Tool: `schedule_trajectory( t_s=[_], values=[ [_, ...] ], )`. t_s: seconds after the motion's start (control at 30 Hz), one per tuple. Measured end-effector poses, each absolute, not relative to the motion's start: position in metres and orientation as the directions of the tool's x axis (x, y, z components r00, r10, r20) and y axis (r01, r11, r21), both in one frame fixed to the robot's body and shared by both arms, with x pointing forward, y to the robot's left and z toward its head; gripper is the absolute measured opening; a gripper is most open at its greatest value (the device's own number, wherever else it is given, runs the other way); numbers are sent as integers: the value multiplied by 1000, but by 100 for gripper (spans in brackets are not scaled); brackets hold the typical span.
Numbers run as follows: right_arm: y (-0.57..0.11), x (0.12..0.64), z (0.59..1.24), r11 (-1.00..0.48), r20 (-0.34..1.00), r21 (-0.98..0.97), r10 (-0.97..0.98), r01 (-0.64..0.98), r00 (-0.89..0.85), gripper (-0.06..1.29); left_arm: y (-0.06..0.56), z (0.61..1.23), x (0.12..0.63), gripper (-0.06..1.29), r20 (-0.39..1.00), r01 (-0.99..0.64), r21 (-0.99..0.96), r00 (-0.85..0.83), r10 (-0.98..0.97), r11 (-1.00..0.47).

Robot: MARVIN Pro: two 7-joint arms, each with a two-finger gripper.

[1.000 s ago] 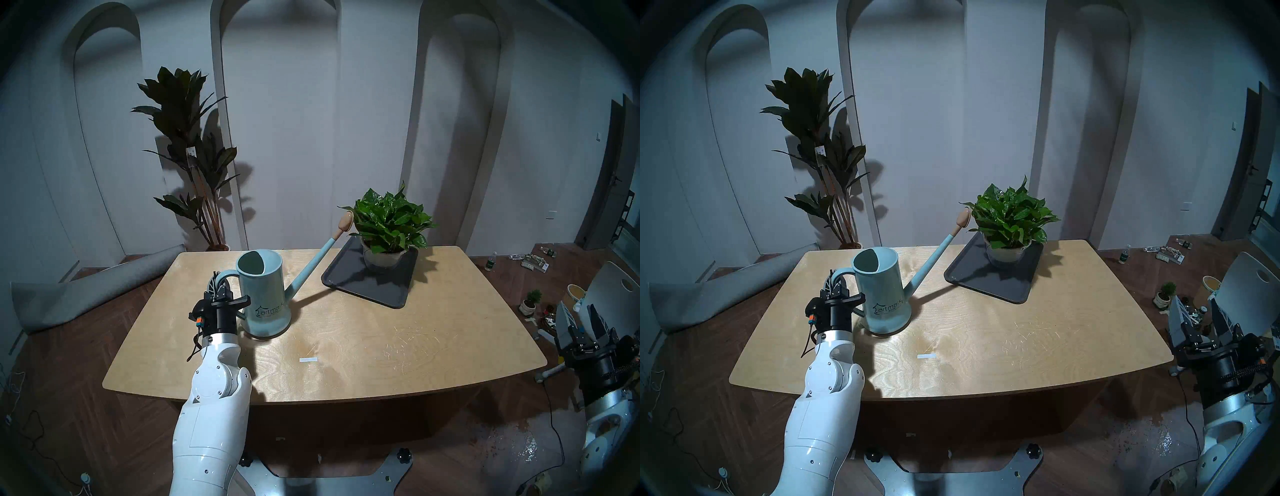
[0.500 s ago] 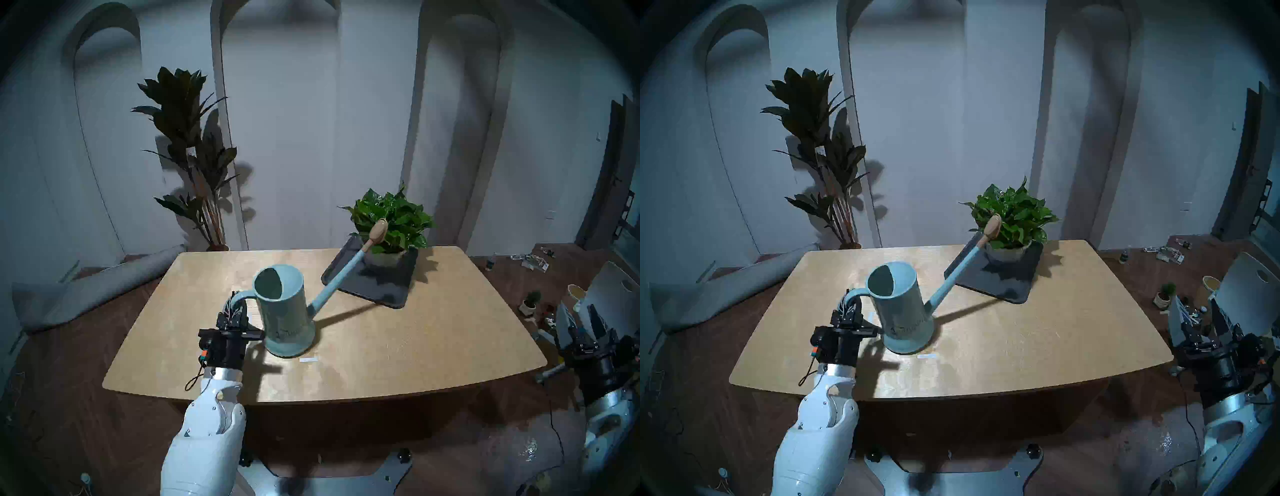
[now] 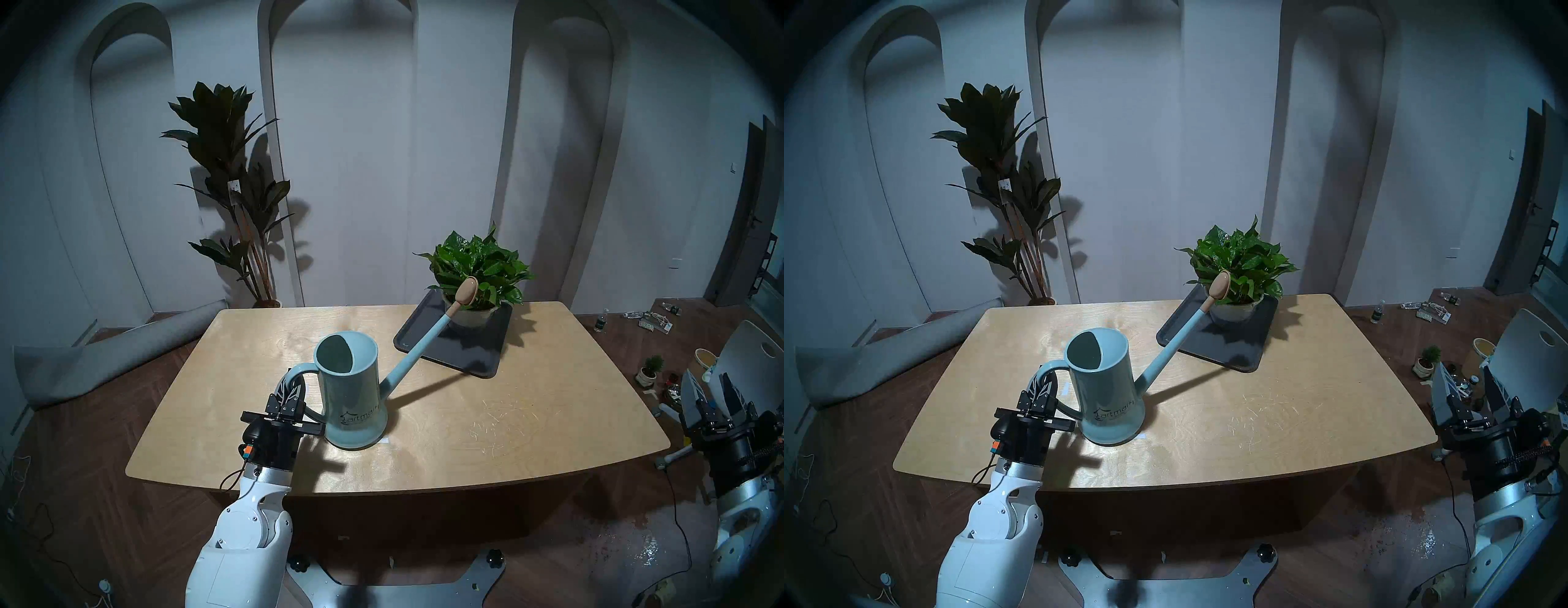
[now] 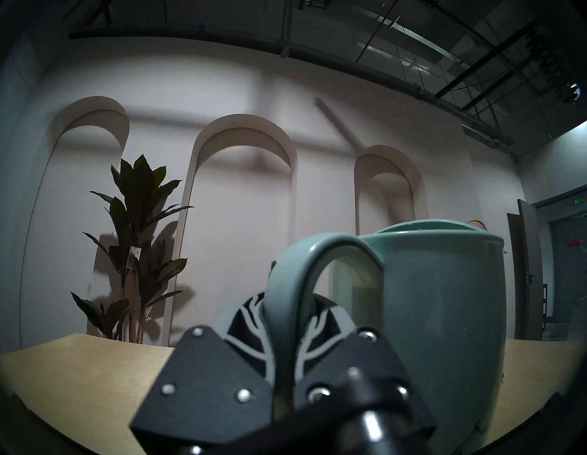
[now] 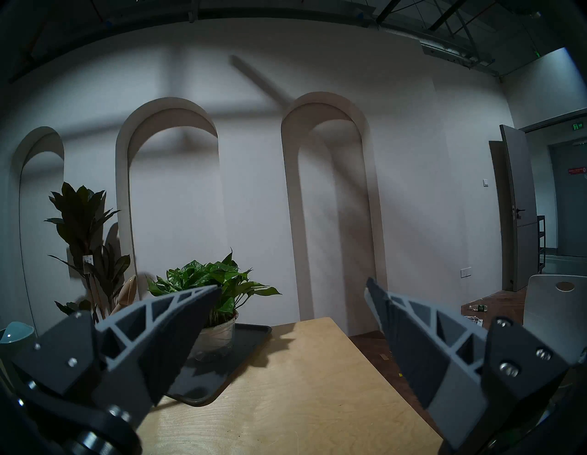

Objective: Pick up the watering can and pour water into the potted plant, then put the can down

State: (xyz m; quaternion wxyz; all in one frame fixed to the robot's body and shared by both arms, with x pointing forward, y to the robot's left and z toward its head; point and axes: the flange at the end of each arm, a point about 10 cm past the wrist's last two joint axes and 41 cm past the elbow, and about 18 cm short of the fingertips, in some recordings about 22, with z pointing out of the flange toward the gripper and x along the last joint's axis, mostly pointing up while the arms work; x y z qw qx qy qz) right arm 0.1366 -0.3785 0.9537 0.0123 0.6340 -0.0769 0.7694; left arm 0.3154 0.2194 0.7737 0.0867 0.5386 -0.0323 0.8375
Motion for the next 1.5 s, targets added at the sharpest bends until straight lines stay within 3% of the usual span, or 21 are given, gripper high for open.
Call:
schedule_trajectory(
  t_s=[0.13, 0.2, 0.23, 0.27, 0.3, 0.67, 1.07, 1.5],
  values=[
    [-378, 137, 954, -988, 978, -103, -78, -116, -196, 123, 221, 780, 317, 6, 907, -184, -3, -414, 75, -983],
    [-378, 137, 954, -988, 978, -103, -78, -116, -196, 123, 221, 782, 317, 24, 907, -193, -27, -417, 57, -981],
    [-378, 137, 954, -988, 978, -103, -78, -116, -196, 123, 221, 785, 317, 76, 908, -202, -44, -417, 45, -978],
    [-378, 137, 954, -988, 978, -103, -78, -116, -196, 123, 220, 788, 315, 117, 908, -216, -66, -418, 31, -974],
    [-378, 137, 954, -988, 978, -103, -78, -116, -196, 123, 220, 789, 313, 122, 908, -224, -79, -418, 23, -971],
    [-378, 137, 954, -988, 978, -103, -78, -116, -196, 123, 224, 794, 276, 122, 916, -365, -234, -395, -78, -901],
    [-378, 137, 954, -988, 978, -103, -78, -116, -195, 123, 250, 792, 253, 122, 928, -389, -266, -351, -124, -882],
    [-379, 137, 953, -988, 978, -103, -79, -117, -195, 123, 342, 816, 287, 123, 948, -15, -202, -253, -192, -979]
  ],
)
